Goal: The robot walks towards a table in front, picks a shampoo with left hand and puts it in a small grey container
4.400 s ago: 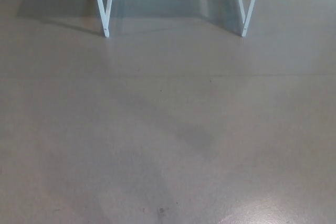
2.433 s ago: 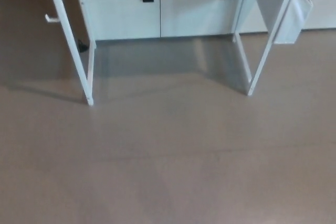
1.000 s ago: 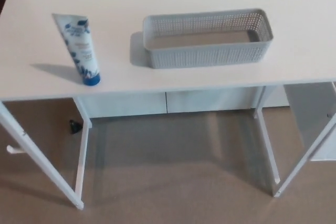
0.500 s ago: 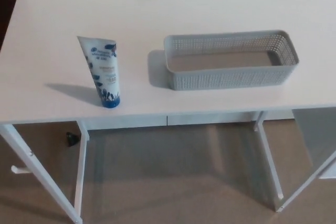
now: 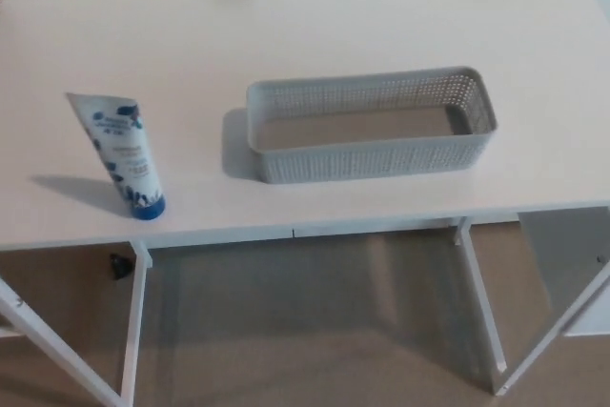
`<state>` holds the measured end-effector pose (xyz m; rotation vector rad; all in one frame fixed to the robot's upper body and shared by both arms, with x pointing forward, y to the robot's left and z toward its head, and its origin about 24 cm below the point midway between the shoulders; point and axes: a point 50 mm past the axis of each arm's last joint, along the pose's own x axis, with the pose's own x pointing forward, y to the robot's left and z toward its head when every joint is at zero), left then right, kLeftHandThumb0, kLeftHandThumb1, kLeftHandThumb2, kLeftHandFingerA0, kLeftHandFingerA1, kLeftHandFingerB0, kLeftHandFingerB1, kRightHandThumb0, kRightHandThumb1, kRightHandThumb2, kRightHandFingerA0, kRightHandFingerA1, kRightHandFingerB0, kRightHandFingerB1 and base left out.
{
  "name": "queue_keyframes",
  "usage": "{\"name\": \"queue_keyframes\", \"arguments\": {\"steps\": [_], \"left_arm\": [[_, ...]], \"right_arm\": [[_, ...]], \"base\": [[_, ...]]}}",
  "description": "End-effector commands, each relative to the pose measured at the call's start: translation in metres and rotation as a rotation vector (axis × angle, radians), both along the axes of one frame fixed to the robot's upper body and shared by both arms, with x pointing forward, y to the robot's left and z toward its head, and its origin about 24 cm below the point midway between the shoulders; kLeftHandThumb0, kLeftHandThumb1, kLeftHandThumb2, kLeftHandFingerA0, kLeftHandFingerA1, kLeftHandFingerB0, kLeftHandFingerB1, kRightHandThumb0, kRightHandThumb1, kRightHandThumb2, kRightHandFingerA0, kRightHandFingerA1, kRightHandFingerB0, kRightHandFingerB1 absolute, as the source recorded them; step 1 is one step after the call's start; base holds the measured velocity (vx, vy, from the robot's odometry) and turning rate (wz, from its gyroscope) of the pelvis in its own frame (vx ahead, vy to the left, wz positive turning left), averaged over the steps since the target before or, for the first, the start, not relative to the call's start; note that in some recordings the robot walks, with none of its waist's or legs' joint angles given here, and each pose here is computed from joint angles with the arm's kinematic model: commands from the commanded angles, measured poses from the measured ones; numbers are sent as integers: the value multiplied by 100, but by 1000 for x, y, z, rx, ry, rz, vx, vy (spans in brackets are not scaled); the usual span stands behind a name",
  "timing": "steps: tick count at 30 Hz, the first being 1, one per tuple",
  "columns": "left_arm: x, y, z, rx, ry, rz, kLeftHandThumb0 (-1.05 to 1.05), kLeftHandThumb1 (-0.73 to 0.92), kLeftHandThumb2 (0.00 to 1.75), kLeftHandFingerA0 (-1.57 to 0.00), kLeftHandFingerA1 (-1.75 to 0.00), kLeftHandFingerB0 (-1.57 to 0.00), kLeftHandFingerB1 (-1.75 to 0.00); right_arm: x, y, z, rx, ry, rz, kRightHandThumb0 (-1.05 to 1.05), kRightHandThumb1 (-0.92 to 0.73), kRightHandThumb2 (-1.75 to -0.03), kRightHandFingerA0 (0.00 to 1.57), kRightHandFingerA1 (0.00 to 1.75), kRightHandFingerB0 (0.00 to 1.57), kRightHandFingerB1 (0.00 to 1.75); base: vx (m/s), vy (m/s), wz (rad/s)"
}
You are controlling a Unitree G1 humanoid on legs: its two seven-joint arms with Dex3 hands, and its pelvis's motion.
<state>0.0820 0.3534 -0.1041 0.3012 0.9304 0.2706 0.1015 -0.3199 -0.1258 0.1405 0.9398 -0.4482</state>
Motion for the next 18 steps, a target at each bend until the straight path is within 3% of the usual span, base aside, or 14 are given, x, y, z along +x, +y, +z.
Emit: {"name": "queue_keyframes", "arguments": {"steps": [1, 6, 11, 18], "left_arm": [[-2, 4, 3, 14, -1, -3, -25, 53, 57, -67, -50, -40, -36], [-2, 4, 2, 17, 1, -7, -26, 55, 57, -66, -49, -39, -36], [-1, 5, 3, 21, 2, -1, -26, 54, 57, -68, -51, -40, -36], [-1, 5, 3, 24, 3, -17, -30, 57, 58, -67, -52, -38, -36]], "right_arm": [[-3, 0, 0, 2, -6, -11, -18, -59, -57, 64, 49, 47, 39], [-4, 0, -1, 0, -3, -12, -17, -59, -57, 65, 49, 49, 40], [-3, 1, -1, 14, -7, -18, -18, -58, -57, 62, 48, 48, 40], [-4, 2, -2, 11, -1, -13, -19, -58, -57, 64, 49, 47, 40]], "base": [[0, 0, 0], [15, 111, -7], [-21, 337, 4], [45, 16, 6]]}}
